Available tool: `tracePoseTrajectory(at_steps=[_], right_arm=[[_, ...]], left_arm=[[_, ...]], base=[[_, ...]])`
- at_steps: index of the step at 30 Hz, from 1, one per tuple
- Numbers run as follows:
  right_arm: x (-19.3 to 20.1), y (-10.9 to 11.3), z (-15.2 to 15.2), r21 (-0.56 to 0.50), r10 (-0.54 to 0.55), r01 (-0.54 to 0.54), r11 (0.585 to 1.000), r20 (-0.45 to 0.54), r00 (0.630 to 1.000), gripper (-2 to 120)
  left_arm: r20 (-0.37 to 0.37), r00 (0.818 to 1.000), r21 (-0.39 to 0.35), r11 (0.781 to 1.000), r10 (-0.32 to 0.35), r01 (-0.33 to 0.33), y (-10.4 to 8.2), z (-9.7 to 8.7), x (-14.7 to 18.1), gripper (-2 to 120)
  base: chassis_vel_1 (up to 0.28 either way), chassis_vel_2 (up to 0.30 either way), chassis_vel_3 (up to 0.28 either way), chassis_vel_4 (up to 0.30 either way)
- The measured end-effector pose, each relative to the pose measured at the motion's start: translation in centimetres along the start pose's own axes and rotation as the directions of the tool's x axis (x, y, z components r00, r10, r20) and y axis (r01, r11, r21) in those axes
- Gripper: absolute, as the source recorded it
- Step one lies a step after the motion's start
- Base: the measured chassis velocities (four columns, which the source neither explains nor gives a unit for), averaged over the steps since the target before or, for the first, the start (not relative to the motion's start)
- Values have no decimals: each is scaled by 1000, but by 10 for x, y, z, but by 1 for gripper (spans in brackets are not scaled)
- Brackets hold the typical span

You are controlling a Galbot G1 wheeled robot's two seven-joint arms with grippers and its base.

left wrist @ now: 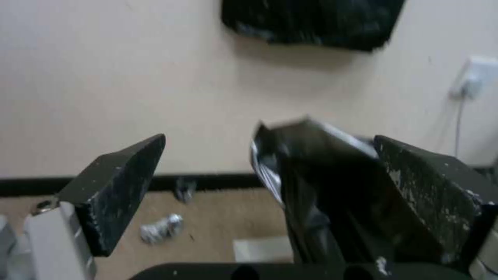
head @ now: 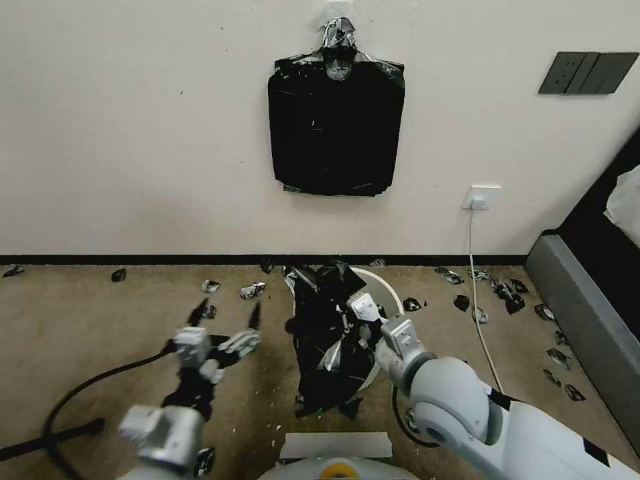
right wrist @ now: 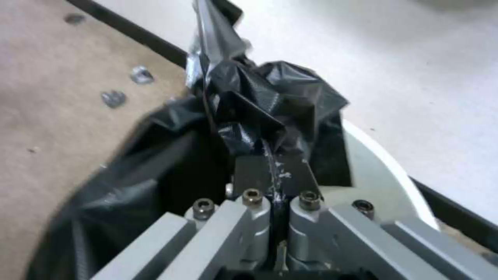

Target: Place a trash bag onto the trash bin.

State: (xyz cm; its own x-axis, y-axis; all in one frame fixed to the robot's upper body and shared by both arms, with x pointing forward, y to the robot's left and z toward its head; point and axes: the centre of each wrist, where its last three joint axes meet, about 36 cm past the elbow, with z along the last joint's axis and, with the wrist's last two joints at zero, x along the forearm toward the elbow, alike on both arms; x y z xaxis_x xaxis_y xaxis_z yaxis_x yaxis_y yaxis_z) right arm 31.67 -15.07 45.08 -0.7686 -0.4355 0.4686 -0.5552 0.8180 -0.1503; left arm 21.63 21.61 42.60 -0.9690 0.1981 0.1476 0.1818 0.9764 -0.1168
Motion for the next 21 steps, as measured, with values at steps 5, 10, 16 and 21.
tracePoseTrajectory(at_steps=[5, 10, 16, 21], right_arm=[[-16, -3, -3, 22, -24, 24, 999, -14, 1000, 0], [-17, -4, 0, 20, -25, 26, 999, -23, 999, 0], [-16, -10, 0, 23, -1, 1, 1000, -21, 1000, 0], [-9, -16, -2, 38, 10, -10, 999, -17, 1000, 0]], left_arm=[[-111, 993, -8, 1000, -27, 26, -3, 6, -7, 100], [-164, 986, 29, 999, -14, 19, -9, 8, -31, 100], [-239, 971, 86, 996, 28, -8, -19, 13, -56, 100], [-305, 952, 123, 992, 37, 1, -28, 19, -74, 100]], base=[[0, 0, 0, 0], [0, 0, 0, 0], [0, 0, 0, 0], [0, 0, 0, 0]])
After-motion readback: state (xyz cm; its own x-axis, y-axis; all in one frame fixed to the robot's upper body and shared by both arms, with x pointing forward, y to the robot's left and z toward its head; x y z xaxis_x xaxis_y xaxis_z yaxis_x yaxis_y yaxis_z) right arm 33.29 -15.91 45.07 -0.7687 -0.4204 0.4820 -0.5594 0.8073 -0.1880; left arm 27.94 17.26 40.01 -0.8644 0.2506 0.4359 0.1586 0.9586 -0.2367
